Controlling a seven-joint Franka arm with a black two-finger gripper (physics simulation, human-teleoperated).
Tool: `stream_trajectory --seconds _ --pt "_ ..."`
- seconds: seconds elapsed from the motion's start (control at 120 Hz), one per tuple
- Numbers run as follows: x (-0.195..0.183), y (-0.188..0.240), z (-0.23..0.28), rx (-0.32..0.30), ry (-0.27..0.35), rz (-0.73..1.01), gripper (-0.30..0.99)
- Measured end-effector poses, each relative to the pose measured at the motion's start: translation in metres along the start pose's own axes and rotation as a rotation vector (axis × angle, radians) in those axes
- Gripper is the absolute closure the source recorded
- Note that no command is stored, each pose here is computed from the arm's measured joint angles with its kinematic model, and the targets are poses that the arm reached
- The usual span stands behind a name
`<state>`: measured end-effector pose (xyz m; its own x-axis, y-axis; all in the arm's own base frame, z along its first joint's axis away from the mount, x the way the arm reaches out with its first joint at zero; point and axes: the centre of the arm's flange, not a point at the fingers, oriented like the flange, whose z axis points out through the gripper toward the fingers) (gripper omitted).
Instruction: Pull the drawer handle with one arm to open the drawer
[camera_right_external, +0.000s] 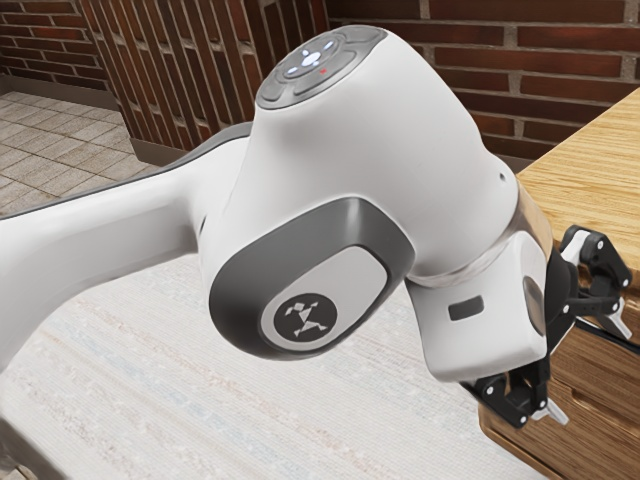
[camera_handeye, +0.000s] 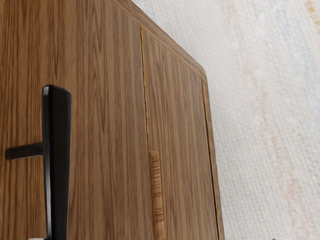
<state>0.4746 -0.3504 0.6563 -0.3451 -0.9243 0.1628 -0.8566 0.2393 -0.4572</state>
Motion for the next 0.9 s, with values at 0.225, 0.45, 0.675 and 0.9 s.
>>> stream_trajectory --seconds 0.225,0.45,0.675,0.9 --pt "0.001 0.003 -0.008 -0.01 -0.007 -0.006 0.28" --pt "-0.008 0.006 -0.012 -0.045 -0.001 -0.049 0.34" --pt "-0.005 0.016 -0.016 -0.073 -0.005 -0.064 0.37" --pt "-0.003 0.024 -0.029 -0.076 -0.01 -0.08 0.43"
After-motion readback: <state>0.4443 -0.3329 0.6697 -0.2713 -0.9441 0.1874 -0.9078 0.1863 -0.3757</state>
